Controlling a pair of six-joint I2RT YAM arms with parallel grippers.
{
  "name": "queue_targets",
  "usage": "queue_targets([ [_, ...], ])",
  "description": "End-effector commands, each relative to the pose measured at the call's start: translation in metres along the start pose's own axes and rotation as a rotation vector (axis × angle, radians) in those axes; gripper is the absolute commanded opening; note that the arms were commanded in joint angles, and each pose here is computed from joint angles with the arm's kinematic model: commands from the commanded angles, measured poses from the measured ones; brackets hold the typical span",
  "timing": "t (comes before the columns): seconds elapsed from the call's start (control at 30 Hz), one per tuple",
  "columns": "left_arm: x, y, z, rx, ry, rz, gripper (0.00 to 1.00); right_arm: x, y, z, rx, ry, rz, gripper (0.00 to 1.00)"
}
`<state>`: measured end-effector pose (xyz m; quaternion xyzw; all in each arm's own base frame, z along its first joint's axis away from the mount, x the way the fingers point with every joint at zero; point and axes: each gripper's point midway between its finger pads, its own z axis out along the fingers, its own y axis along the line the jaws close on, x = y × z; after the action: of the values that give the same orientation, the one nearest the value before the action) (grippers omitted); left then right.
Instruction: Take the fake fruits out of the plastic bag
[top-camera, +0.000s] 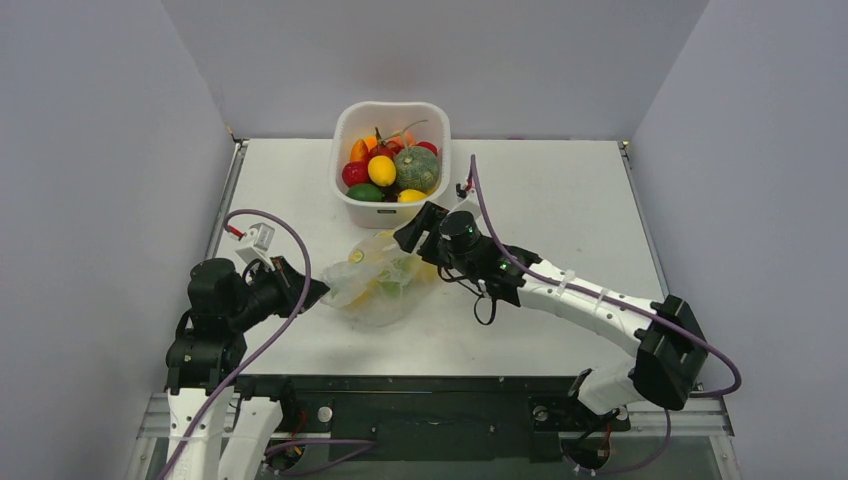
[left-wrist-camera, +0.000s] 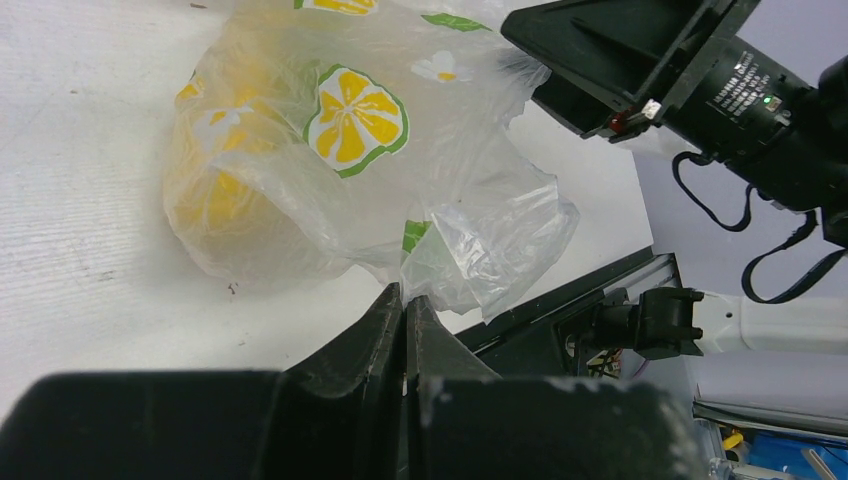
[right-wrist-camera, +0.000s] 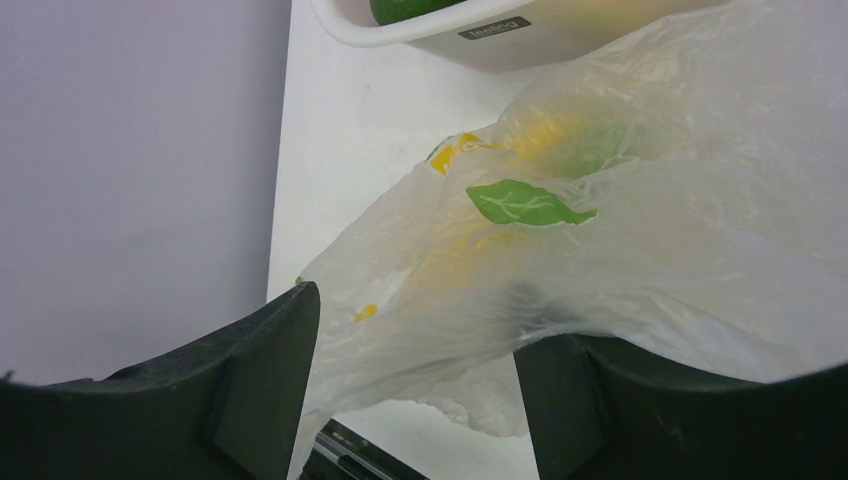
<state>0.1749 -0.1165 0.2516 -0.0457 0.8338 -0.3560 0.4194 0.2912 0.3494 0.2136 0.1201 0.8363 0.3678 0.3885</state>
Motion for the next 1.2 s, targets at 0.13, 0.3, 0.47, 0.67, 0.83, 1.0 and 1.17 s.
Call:
queue_targets([
  [0.13,-0.013,-0.01,0.001,0.039,-0.037,0.036,0.0,-0.004,0.03,-0.066,-0.074,-0.056,-0.027,0.65],
  [0.3,-0.013,-0.01,0.004,0.052,-0.027,0.048,0.0,0.022,0.032,-0.067,-0.077,-0.015,-0.02,0.55],
  [0.47,-0.017,-0.017,0.004,0.092,-0.035,0.095,0.0,0.043,0.024,-0.049,-0.062,0.038,0.009,0.46],
  [0.67,-0.018,-0.022,0.005,0.131,-0.042,0.125,0.0,0.03,0.002,-0.02,-0.019,0.027,0.117,0.5],
  [0.83,-0.017,-0.022,0.004,0.132,-0.037,0.13,0.0,0.024,-0.006,0.002,0.005,0.033,0.163,0.54],
  [1.0,-0.014,-0.022,0.003,0.134,-0.033,0.138,0.0,0.01,-0.006,0.014,0.019,0.003,0.196,0.6],
  [1.17,-0.009,-0.02,0.003,0.134,-0.023,0.136,0.0,-0.003,-0.006,0.021,0.018,-0.019,0.225,0.62],
])
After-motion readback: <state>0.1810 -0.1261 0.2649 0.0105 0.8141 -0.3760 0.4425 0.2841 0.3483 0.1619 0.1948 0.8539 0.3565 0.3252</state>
